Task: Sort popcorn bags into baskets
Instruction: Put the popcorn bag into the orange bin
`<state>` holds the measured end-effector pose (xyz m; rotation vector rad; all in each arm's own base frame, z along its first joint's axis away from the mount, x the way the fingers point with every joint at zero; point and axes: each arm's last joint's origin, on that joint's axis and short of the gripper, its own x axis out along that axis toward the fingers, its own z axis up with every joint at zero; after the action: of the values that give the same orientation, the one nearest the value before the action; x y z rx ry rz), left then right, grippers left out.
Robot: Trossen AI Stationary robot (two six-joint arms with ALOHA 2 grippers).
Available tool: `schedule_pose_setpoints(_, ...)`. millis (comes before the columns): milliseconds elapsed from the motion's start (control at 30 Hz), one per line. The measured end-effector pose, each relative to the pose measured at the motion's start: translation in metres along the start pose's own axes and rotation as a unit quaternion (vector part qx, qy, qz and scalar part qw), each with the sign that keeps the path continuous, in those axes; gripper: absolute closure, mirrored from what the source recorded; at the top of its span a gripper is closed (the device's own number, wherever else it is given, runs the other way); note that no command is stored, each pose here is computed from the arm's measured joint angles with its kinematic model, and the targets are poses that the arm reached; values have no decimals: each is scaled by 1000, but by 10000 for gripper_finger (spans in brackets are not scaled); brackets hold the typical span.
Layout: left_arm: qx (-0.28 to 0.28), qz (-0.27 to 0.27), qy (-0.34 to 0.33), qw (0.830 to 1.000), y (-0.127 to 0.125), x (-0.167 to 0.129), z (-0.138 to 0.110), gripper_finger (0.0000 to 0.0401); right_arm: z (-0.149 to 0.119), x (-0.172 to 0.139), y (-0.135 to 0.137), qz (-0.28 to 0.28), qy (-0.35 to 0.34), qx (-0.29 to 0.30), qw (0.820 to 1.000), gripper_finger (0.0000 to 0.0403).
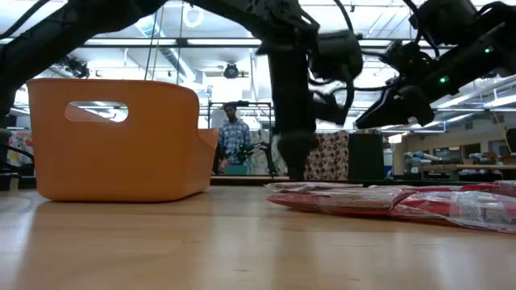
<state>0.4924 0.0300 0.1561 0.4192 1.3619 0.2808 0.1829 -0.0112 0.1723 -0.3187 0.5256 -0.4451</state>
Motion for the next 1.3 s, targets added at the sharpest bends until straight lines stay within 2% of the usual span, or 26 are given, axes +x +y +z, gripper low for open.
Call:
schedule_pose_setpoints(100, 56, 19, 0, 998, -4, 8, 2, 194, 2, -6, -1, 5, -2, 5, 1000, 277)
schedule_pose_setpoints(300, 69, 18, 8, 997, 0, 24, 1, 208, 2, -16, 0, 22, -6, 2, 1000, 277)
schedule_pose_setpoints(400, 69, -2, 10, 998, 2, 27, 0, 249, 2, -18, 1, 31, -7, 1, 1000, 277)
schedule_pose_setpoints(567, 65, -11, 14, 998, -1, 31, -1, 367, 2, -20, 2, 36, -9, 4, 999, 277)
schedule_pose_setpoints(633, 49, -10, 12, 999, -2, 31, 0, 389, 2, -20, 2, 37, -10, 6, 999, 277)
schedule_pose_setpoints(833, 14, -13, 14, 1000, 1, 22, -2, 396, 3, -21, 1, 36, -15, 10, 999, 277)
schedule_pose_setpoints(1067, -47, -27, -3, 999, 27, -20, -8, 398, 3, -21, 1, 38, -15, 17, 999, 277)
schedule_pose_setpoints(1200, -56, -27, -1, 998, 35, -36, -13, 399, 3, -21, 1, 40, -15, 17, 999, 277)
schedule_pose_setpoints(1300, -70, -24, -17, 997, 39, -60, -15, 399, 3, -21, 1, 39, -15, 17, 999, 277)
